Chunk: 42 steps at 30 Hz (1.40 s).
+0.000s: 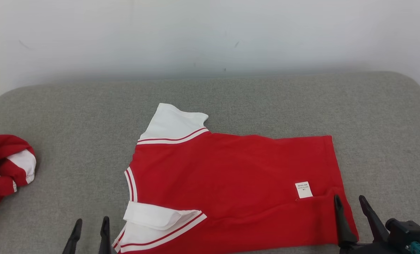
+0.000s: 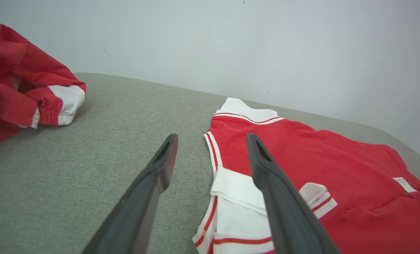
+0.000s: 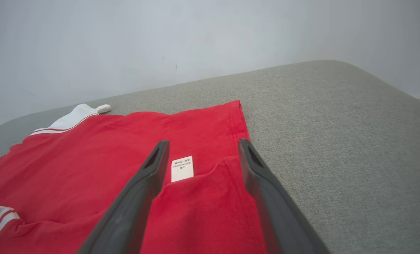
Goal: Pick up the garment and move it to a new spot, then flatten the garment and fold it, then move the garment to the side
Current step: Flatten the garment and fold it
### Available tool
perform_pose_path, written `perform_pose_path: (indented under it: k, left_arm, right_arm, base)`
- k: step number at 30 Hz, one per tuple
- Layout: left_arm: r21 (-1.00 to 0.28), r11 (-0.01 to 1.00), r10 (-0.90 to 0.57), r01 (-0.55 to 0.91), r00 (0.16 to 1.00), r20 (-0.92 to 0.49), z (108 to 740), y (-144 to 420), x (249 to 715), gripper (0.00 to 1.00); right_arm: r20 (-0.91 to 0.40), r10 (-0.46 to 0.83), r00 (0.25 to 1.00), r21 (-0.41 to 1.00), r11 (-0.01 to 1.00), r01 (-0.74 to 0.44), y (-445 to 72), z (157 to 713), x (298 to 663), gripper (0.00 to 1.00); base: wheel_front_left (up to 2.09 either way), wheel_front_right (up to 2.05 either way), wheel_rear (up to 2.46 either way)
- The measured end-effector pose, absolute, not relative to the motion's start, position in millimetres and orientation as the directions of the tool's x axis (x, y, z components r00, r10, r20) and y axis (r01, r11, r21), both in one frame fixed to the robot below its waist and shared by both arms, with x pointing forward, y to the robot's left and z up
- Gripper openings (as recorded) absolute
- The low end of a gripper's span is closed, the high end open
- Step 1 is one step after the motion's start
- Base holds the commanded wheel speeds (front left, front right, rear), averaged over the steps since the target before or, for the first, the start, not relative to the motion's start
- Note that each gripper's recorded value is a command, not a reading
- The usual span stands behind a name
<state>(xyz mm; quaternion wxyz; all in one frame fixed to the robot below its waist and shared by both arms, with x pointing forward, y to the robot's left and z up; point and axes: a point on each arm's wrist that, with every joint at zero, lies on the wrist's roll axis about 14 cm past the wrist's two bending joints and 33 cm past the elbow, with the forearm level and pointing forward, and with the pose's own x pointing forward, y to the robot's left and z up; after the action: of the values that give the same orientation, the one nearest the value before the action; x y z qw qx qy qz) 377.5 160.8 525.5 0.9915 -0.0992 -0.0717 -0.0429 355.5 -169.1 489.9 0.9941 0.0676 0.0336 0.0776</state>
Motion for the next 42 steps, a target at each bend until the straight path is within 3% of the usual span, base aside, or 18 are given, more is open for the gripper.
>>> perform_pose_path:
  k: [6,12,18,25,30,32,42]
  left_arm:
    - [-0.127,0.992,0.004,0.023,0.978,0.209,546,181,377,1.00]
    - [-0.121,0.993,0.028,-0.001,0.975,0.221,550,191,376,1.00]
    - [-0.120,0.987,-0.079,0.105,0.976,0.205,544,170,399,1.00]
    - [-0.053,0.965,-0.241,0.258,0.944,0.224,574,147,469,1.00]
    - [0.002,0.914,-0.402,0.406,0.904,0.148,584,116,522,1.00]
    - [-0.038,0.893,-0.442,0.448,0.891,0.106,581,106,538,1.00]
    - [-0.061,0.836,-0.549,0.546,0.827,-0.123,525,79,598,1.00]
  right_arm:
    - [0.039,0.160,0.986,0.112,0.980,-0.164,-163,505,359,1.00]
    - [0.038,0.139,0.990,0.109,0.984,-0.143,-166,500,357,1.00]
    - [0.015,0.123,0.992,0.100,0.987,-0.123,-170,495,362,1.00]
    - [0.010,0.099,0.995,0.071,0.992,-0.100,-181,497,394,1.00]
    - [0.011,0.078,0.997,0.067,0.995,-0.078,-187,499,430,1.00]
    - [0.012,0.068,0.998,0.064,0.996,-0.069,-190,499,441,1.00]
    - [-0.051,0.012,0.999,0.035,0.999,-0.010,-217,479,479,1.00]
  base:
    - [0.00,0.00,0.00]
    - [0.00,0.00,0.00]
    - [0.00,0.00,0.00]
    - [0.00,0.00,0.00]
    - [0.00,0.00,0.00]
    - [0.00,0.00,0.00]
    - [0.00,0.00,0.00]
